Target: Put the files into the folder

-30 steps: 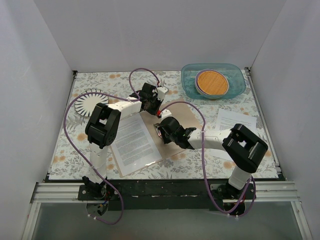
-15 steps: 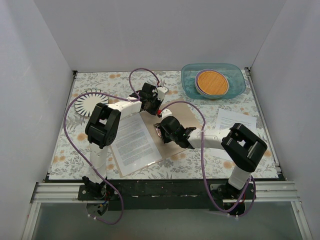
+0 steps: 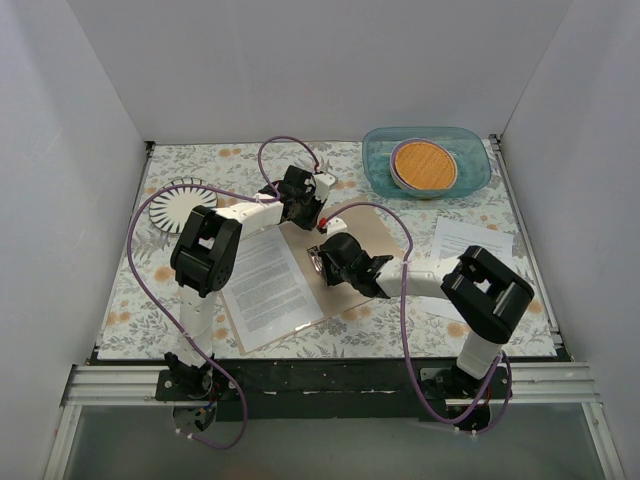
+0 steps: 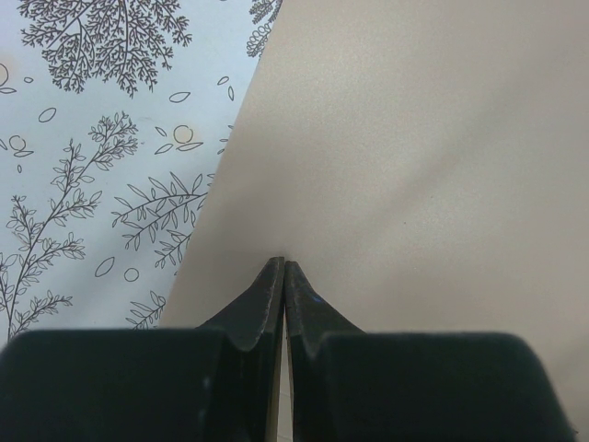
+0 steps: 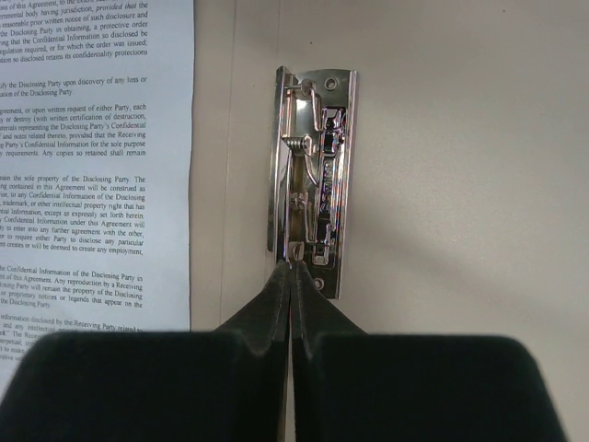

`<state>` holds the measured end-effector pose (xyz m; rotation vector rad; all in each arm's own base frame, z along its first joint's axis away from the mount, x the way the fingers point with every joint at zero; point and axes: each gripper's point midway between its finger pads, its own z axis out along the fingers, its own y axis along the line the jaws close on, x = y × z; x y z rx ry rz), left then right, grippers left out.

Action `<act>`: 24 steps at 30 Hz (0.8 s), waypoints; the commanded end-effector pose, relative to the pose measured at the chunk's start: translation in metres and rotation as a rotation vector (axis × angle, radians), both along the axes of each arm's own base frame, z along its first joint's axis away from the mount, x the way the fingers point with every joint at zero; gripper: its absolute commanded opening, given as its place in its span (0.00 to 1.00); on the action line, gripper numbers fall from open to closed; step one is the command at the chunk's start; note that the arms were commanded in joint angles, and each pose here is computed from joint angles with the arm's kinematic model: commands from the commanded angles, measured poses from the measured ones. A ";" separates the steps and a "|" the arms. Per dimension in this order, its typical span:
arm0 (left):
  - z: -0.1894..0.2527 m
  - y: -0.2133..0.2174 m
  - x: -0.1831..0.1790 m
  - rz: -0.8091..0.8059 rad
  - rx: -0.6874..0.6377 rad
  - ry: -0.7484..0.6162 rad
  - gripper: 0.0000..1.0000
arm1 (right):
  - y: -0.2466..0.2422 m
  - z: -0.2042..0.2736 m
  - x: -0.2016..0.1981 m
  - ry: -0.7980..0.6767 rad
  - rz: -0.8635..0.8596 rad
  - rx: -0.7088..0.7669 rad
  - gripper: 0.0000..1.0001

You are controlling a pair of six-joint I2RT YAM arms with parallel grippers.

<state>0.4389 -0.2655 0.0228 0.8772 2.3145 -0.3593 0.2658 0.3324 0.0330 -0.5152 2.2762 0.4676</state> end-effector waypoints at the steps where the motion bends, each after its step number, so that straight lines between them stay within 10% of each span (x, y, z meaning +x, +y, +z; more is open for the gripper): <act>1: -0.058 0.040 -0.041 0.027 0.177 0.198 0.00 | -0.051 -0.065 -0.040 0.163 -0.007 -0.196 0.01; 24: -0.057 0.038 -0.039 0.031 0.173 0.198 0.00 | -0.104 -0.128 -0.099 0.376 -0.078 -0.422 0.01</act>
